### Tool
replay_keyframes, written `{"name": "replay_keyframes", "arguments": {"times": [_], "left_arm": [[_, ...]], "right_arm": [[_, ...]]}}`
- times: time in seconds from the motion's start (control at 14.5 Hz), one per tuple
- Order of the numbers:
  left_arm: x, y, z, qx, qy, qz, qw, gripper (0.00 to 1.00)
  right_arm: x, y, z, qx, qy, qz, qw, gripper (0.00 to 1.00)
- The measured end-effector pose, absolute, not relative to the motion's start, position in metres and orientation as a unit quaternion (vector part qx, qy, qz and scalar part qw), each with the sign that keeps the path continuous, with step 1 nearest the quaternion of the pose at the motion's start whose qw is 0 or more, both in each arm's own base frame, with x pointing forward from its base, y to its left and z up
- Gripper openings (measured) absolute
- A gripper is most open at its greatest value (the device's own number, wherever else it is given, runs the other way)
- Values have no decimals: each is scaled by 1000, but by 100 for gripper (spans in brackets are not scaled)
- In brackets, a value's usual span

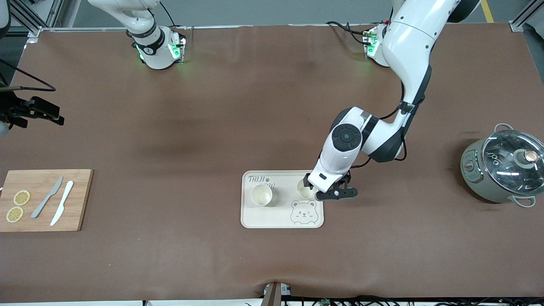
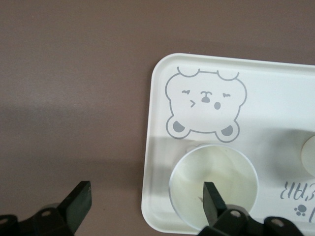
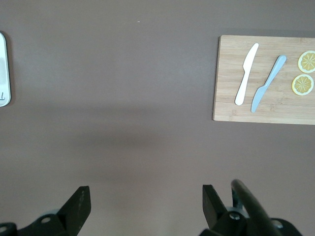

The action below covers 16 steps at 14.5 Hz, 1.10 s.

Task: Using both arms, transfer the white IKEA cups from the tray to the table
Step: 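Lower the left gripper and grasp the white cup nearest it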

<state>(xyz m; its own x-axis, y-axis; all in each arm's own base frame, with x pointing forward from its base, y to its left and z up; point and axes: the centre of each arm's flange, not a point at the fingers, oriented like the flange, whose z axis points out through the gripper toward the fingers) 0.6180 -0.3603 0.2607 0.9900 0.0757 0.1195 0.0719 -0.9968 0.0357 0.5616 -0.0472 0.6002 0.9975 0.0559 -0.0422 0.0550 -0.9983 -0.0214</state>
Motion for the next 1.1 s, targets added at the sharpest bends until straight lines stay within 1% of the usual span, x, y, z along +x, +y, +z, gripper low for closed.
{"name": "replay_keyframes", "arguments": {"times": [0.69, 1.1], "left_arm": [[611, -373, 224, 998, 36, 56, 22, 100], [612, -374, 215, 997, 44, 61, 28, 100]], "right_arm": [[562, -47, 600, -999, -28, 22, 10, 100], [564, -31, 604, -999, -26, 16, 12, 100]]}}
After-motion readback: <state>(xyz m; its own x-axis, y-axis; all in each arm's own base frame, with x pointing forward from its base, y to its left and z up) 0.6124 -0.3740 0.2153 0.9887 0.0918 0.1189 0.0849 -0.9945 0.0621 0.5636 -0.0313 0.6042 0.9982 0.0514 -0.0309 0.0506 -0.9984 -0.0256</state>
